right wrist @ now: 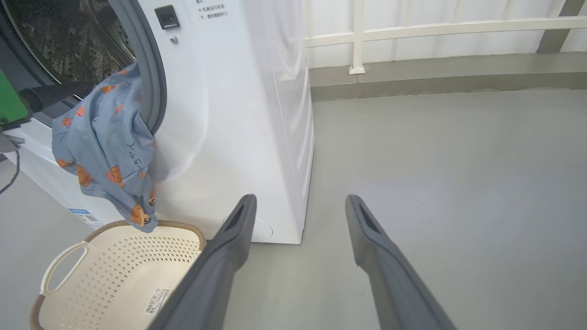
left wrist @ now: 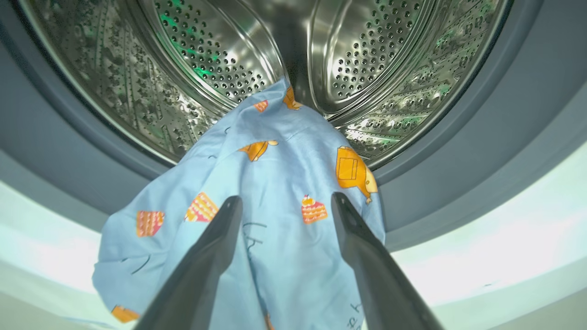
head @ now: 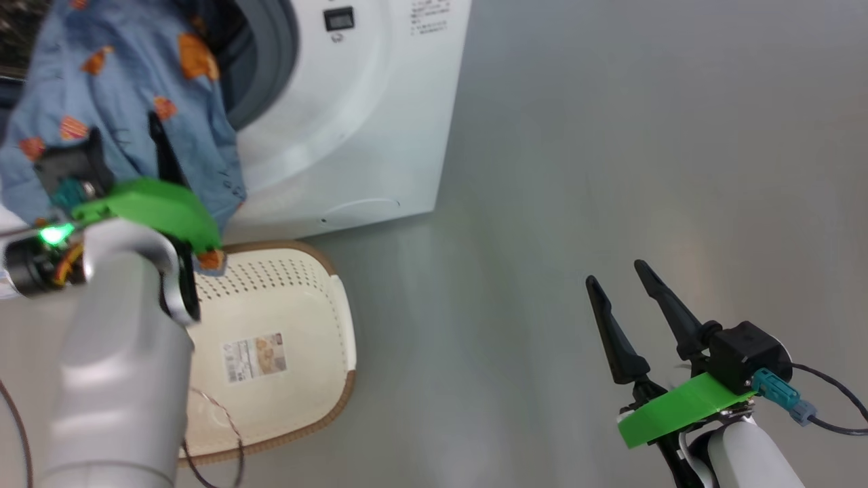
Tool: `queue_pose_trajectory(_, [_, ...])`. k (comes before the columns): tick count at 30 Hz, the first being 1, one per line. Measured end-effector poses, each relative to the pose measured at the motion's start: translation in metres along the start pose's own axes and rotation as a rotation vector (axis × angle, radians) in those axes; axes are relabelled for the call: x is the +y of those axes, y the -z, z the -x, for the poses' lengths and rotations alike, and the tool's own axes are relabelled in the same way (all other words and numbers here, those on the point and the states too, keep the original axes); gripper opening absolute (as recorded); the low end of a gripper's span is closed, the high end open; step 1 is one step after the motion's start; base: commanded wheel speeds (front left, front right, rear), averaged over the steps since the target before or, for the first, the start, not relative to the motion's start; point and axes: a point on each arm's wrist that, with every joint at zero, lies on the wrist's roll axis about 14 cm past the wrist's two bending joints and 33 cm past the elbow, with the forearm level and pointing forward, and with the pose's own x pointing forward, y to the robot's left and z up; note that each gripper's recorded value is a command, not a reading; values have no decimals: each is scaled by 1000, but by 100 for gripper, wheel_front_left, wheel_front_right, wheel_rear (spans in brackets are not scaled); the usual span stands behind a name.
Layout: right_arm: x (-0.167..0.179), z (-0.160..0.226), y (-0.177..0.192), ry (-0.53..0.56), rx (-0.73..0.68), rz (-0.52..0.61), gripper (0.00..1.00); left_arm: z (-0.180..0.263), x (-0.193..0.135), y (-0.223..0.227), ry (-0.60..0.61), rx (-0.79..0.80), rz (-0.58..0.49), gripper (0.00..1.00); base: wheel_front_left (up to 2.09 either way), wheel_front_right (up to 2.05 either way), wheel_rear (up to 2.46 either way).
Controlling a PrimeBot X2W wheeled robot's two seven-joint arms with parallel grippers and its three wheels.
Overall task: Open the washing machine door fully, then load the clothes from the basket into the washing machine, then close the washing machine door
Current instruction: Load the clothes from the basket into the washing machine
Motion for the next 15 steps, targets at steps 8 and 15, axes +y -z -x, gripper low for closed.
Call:
queue_pose_trajectory(8, [7, 9, -23, -28, -58, 18, 100, 62, 8, 22, 16, 32, 22, 100, 0, 0, 0])
queue_pose_trajectory(15, [14, 24, -33, -41, -81, 16, 100, 111, 22, 30, -12, 23, 59, 100, 0, 0, 0])
